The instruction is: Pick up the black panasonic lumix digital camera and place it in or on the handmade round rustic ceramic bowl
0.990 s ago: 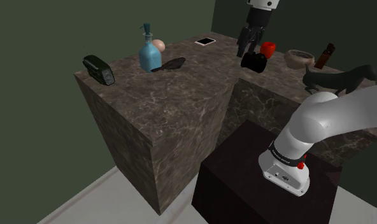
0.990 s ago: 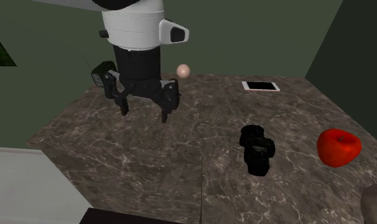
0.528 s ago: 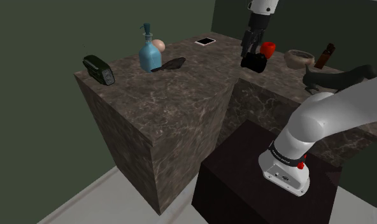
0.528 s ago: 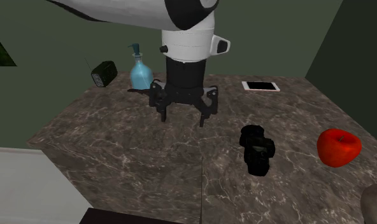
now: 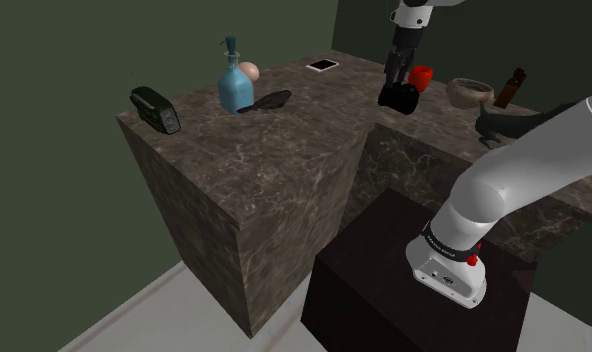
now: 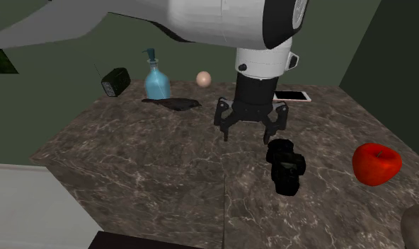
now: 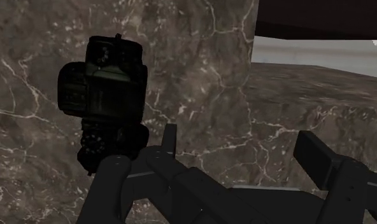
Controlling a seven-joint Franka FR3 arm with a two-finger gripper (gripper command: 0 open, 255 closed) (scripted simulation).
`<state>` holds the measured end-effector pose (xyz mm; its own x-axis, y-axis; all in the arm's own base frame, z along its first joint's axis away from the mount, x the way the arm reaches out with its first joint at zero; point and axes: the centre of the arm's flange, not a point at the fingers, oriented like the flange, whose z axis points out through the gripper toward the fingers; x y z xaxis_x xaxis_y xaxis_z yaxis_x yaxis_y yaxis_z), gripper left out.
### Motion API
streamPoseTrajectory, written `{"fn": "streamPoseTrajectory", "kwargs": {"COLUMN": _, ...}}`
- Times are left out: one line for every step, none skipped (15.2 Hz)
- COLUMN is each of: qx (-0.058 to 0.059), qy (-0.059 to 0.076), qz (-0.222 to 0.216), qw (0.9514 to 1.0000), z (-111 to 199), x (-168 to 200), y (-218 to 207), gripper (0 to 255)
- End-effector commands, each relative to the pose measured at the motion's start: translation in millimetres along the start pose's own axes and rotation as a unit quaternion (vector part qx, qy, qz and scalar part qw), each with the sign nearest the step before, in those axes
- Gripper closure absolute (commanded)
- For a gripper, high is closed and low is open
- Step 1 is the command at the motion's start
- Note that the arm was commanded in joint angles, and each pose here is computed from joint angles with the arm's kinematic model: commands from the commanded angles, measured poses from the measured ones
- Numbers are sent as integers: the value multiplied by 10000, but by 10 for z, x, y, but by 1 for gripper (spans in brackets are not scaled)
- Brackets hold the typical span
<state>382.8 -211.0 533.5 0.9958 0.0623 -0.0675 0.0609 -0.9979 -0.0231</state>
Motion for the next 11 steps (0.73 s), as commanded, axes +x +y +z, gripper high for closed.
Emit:
{"fn": "streamPoseTrajectory", "kwargs": {"qx": -58, "qy": -57, "qz": -47, "qw": 10000, "z": 50, "x": 55, "y": 253, "gripper": 0}}
{"fn": "streamPoseTrajectory", "kwargs": {"qx": -84, "qy": -84, "qz": -68, "qw": 9999, "z": 75, "x": 94, "y": 370, "gripper": 0}}
{"fn": "streamPoseTrajectory", "kwargs": {"qx": -111, "qy": -110, "qz": -89, "qw": 9998, "z": 100, "x": 133, "y": 488, "gripper": 0}}
{"fn": "streamPoseTrajectory", "kwargs": {"qx": -138, "qy": -137, "qz": -110, "qw": 9998, "z": 124, "x": 172, "y": 606, "gripper": 0}}
{"fn": "streamPoseTrajectory", "kwargs": {"qx": -164, "qy": -164, "qz": -130, "qw": 9996, "z": 148, "x": 212, "y": 723, "gripper": 0}}
{"fn": "streamPoseTrajectory", "kwargs": {"qx": -191, "qy": -190, "qz": -151, "qw": 9995, "z": 172, "x": 252, "y": 841, "gripper": 0}}
{"fn": "streamPoseTrajectory", "kwargs": {"qx": -217, "qy": -217, "qz": -172, "qw": 9994, "z": 195, "x": 293, "y": 958, "gripper": 0}}
{"fn": "streamPoseTrajectory", "kwargs": {"qx": -234, "qy": -235, "qz": -185, "qw": 9993, "z": 209, "x": 319, "y": 1034, "gripper": 0}}
{"fn": "streamPoseTrajectory", "kwargs": {"qx": -234, "qy": -235, "qz": -185, "qw": 9993, "z": 262, "x": 317, "y": 1037, "gripper": 0}}
{"fn": "streamPoseTrajectory", "kwargs": {"qx": -234, "qy": -235, "qz": -185, "qw": 9993, "z": 315, "x": 315, "y": 1039, "gripper": 0}}
{"fn": "streamPoseTrajectory", "kwargs": {"qx": -234, "qy": -235, "qz": -185, "qw": 9993, "z": 367, "x": 312, "y": 1042, "gripper": 0}}
